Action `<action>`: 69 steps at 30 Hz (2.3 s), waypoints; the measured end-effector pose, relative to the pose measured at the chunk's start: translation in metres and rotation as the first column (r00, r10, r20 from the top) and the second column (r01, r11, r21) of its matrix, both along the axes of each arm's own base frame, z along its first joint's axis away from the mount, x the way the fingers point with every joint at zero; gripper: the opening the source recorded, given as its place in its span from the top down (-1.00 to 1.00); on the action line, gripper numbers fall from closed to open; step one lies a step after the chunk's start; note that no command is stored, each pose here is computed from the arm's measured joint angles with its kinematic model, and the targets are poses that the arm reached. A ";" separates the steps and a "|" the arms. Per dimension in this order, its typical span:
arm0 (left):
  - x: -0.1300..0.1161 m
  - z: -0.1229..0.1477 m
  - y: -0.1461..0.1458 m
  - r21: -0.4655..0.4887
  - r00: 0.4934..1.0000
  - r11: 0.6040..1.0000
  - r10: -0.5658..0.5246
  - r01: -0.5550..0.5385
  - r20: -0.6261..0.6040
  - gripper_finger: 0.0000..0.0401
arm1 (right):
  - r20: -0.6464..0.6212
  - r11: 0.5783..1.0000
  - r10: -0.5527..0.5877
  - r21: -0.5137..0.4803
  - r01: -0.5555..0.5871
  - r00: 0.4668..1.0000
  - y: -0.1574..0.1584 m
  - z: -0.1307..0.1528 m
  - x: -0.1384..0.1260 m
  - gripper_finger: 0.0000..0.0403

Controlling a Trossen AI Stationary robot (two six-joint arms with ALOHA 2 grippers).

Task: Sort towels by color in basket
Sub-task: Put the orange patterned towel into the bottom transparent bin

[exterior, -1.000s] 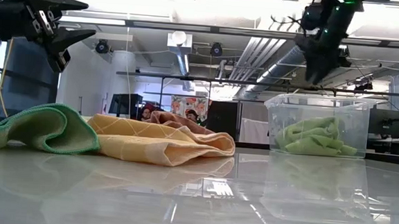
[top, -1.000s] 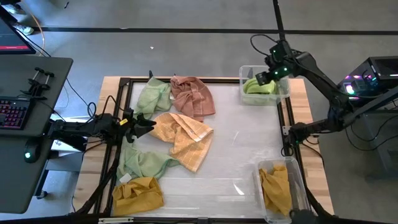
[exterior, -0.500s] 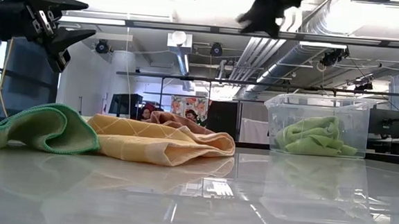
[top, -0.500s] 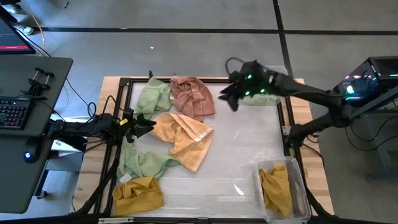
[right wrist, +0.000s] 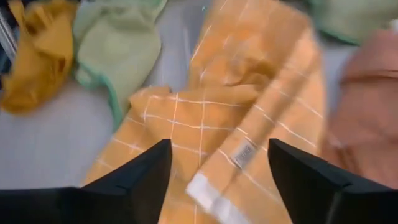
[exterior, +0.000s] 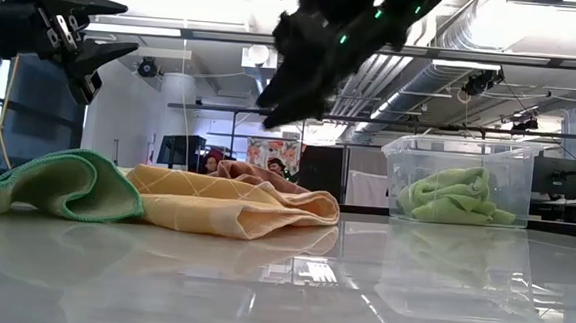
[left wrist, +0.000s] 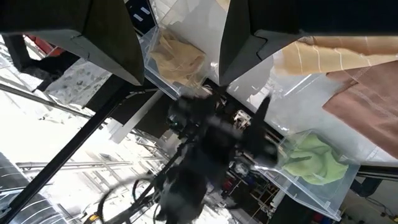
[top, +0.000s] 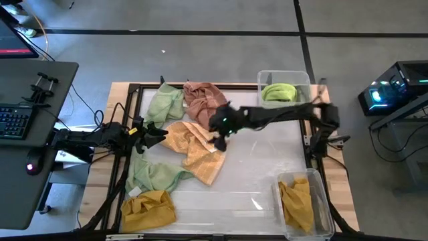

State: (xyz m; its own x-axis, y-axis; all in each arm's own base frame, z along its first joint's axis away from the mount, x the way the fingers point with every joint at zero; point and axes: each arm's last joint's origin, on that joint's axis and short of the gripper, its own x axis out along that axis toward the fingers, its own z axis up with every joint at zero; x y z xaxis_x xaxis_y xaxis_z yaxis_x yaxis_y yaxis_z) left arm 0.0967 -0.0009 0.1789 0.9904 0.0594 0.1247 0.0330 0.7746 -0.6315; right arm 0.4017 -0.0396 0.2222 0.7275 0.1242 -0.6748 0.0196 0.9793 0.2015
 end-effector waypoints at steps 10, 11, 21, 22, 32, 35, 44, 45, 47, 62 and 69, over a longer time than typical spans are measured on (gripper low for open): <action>0.000 0.000 0.000 0.000 1.000 1.000 0.000 0.000 -0.001 0.03 | 0.045 0.958 0.256 -0.147 -0.247 0.966 0.036 -0.080 0.039 -0.40; 0.000 0.000 0.000 0.000 1.000 1.000 0.000 0.000 0.000 0.03 | 0.035 0.959 0.249 -0.148 -0.241 0.968 0.037 -0.085 0.040 -0.40; 0.000 0.000 0.000 0.000 1.000 1.000 0.000 0.000 0.000 0.03 | -0.078 0.977 0.115 -0.170 -0.127 0.990 0.040 -0.114 0.040 0.07; 0.000 0.000 0.000 0.000 1.000 1.000 0.000 0.000 0.000 0.03 | -0.098 0.977 0.109 -0.173 -0.124 0.989 0.040 -0.115 0.039 0.19; 0.000 0.000 0.000 0.000 1.000 1.000 0.000 0.000 -0.001 0.03 | -0.126 0.997 -0.011 0.068 0.020 0.992 0.047 -0.064 0.021 0.82; 0.000 0.000 0.000 0.000 1.000 1.000 0.000 0.000 0.000 0.03 | -0.041 0.999 0.011 0.053 -0.008 0.999 0.056 -0.021 0.011 0.79; 0.000 0.000 0.000 0.000 1.000 1.000 0.000 0.000 -0.001 0.03 | 0.240 0.999 0.046 -0.008 -0.046 0.970 0.083 0.121 -0.074 0.89; 0.000 0.000 0.000 0.000 1.000 1.000 0.000 0.000 -0.001 0.03 | 0.278 0.998 0.056 0.025 -0.066 0.959 0.085 0.135 -0.086 0.86; 0.000 0.000 0.000 0.000 1.000 1.000 0.000 0.000 -0.001 0.03 | 0.352 0.986 0.063 0.120 -0.112 0.934 0.089 0.160 -0.109 0.83; 0.000 0.000 0.000 0.000 1.000 1.000 0.000 0.000 -0.001 0.03 | -0.205 0.733 0.203 0.680 -0.010 0.957 0.149 0.183 -0.257 0.91; 0.000 0.000 0.000 0.000 1.000 1.000 0.000 0.000 0.000 0.03 | -0.550 0.867 0.200 0.485 0.115 0.811 0.155 0.153 -0.279 0.90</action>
State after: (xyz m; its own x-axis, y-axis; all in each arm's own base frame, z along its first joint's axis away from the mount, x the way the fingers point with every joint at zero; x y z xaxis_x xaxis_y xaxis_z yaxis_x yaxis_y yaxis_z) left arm 0.0967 -0.0009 0.1789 0.9905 0.0594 0.1244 0.0329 0.7747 -0.6315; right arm 0.1230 0.1159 0.3755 0.2172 0.5615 -0.7985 0.2442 0.7607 0.6014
